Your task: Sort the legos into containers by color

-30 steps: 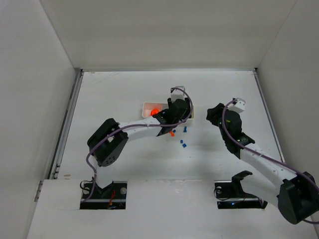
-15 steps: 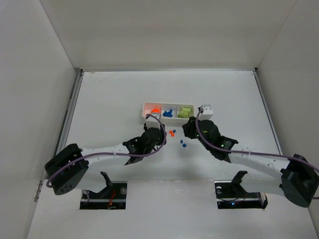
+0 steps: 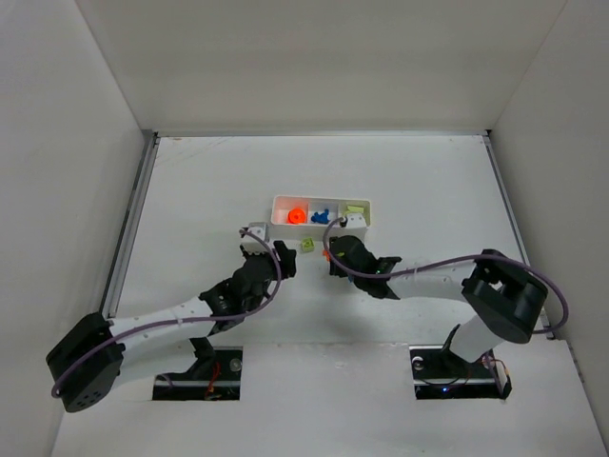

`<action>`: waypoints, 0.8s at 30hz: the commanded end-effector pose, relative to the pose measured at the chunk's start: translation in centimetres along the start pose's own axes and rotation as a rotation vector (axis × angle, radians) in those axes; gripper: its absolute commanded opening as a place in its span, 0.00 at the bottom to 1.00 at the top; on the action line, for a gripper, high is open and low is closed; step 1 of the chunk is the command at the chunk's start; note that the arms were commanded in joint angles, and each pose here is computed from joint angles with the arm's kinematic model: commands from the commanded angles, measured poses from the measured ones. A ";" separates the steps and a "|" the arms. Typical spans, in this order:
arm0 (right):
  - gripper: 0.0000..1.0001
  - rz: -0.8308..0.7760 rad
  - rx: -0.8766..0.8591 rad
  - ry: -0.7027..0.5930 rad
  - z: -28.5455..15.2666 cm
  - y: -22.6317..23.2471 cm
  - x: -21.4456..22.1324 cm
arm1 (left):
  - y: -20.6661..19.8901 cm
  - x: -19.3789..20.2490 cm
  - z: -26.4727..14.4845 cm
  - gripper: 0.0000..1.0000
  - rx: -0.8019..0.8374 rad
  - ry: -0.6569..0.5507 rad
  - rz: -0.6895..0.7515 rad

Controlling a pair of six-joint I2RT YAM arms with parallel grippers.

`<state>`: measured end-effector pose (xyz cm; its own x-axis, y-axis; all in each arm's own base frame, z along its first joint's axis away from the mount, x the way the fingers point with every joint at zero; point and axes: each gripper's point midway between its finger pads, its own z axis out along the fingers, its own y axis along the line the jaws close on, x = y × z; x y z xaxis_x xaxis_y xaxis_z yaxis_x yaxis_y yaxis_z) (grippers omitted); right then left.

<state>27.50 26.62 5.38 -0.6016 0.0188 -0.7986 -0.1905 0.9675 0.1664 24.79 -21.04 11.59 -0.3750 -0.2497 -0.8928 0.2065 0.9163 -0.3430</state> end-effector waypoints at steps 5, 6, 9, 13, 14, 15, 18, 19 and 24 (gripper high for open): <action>0.47 0.020 0.049 -0.058 1.4 2.0 -1.0 | 3.4 -4.3 -1.5 0.55 -0.065 -0.177 -0.117; 0.47 0.019 0.053 -0.056 1.7 2.1 -0.9 | 3.8 -4.6 -1.8 0.55 -0.071 -0.187 -0.125; 0.46 0.010 0.064 -0.046 2.3 2.1 -0.5 | 4.6 -5.1 -2.2 0.56 -0.081 -0.205 -0.150; 0.43 0.015 0.099 -0.056 2.7 1.6 -0.3 | 4.5 -5.0 -2.1 0.56 -0.077 -0.197 -0.157; 0.43 0.015 0.107 -0.060 2.8 1.4 -0.3 | 4.4 -5.0 -2.0 0.56 -0.075 -0.193 -0.156; 0.42 0.013 0.113 -0.060 2.8 1.3 -0.2 | 4.3 -4.9 -2.0 0.56 -0.072 -0.189 -0.153; 0.40 0.002 0.121 -0.055 3.2 1.3 0.0 | 4.1 -4.7 -1.8 0.56 -0.073 -0.181 -0.148; 0.39 -0.001 0.122 -0.053 3.3 1.4 0.1 | 4.2 -4.7 -1.8 0.56 -0.079 -0.183 -0.147; 0.35 -0.015 0.127 -0.044 3.9 1.5 0.5 | 5.0 -4.6 -1.5 0.56 -0.116 -0.180 -0.144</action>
<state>29.22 28.10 2.62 -0.5819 -0.0025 -0.8132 -0.1041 0.9920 0.0715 25.75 -15.12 13.92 -0.2453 -0.4041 -0.8812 0.0749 0.8984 -0.4328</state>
